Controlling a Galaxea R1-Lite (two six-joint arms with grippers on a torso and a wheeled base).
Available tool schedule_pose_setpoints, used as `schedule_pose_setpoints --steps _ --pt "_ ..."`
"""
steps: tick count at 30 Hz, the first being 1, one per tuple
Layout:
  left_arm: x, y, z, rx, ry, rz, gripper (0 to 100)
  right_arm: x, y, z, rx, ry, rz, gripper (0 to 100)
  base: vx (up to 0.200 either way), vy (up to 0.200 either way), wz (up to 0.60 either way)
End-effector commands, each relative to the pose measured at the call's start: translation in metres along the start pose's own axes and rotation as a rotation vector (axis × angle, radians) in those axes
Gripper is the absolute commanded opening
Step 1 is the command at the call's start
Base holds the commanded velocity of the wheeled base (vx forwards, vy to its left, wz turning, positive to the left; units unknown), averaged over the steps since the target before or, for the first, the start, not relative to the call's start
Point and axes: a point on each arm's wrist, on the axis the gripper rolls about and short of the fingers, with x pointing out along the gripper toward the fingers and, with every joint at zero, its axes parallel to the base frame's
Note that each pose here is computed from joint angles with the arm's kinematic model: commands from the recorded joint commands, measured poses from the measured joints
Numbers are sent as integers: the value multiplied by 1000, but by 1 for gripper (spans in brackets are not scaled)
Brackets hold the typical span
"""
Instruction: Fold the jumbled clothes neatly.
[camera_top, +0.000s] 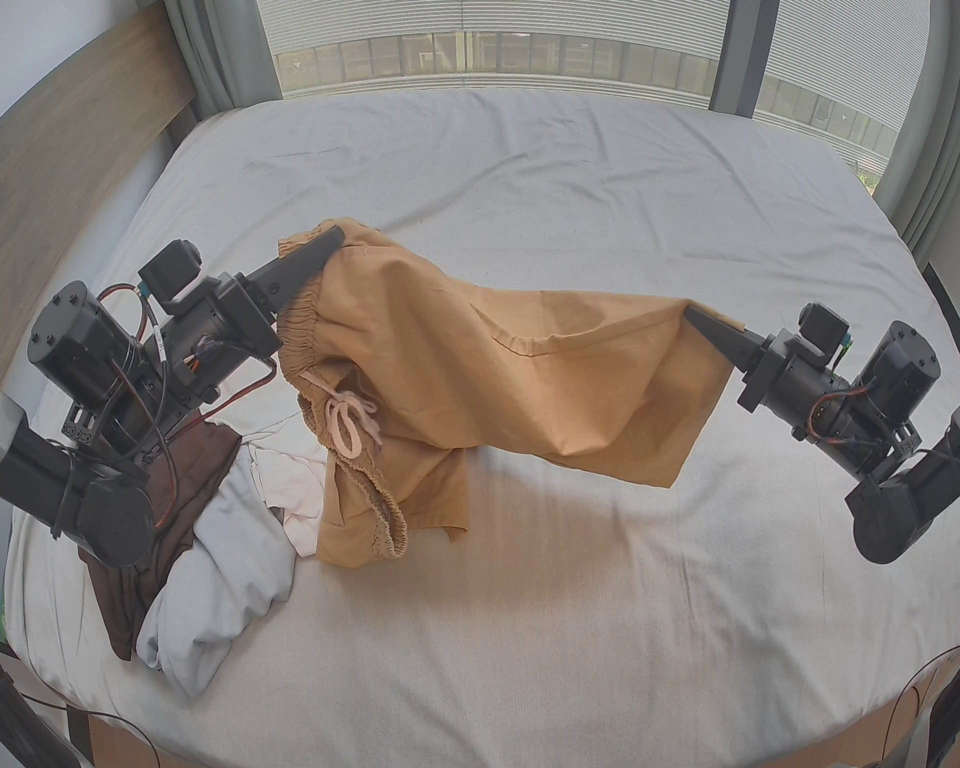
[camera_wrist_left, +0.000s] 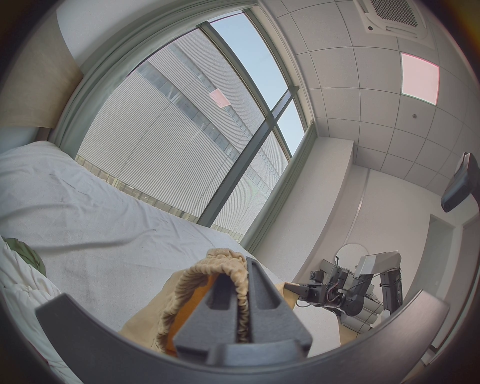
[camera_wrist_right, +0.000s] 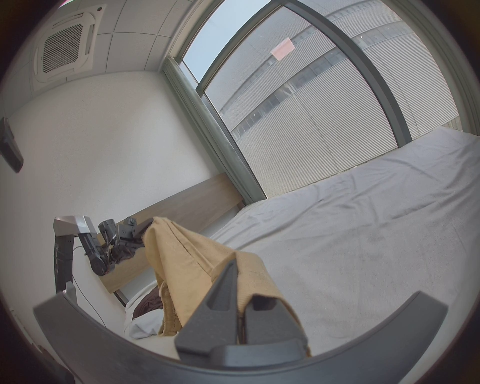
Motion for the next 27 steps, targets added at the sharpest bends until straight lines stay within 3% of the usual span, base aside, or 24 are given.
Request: schedule_pose_setpoints --steps 1,8,16,27 --pt "-2 1 5 11 -9 -1 0 0 7 36 -20 -44 0 0 0 0 0" --pt "-1 -1 14 28 -32 -10 0 -8 12 71 -37 -60 -28 0 0 0 0" --pt "-1 0 15 28 -35 -8 0 -16 6 89 -62 -84 -70 0 0 0 0" --pt "-7 10 17 40 -36 29 0 -28 19 114 -79 -101 -78 0 0 0 0"
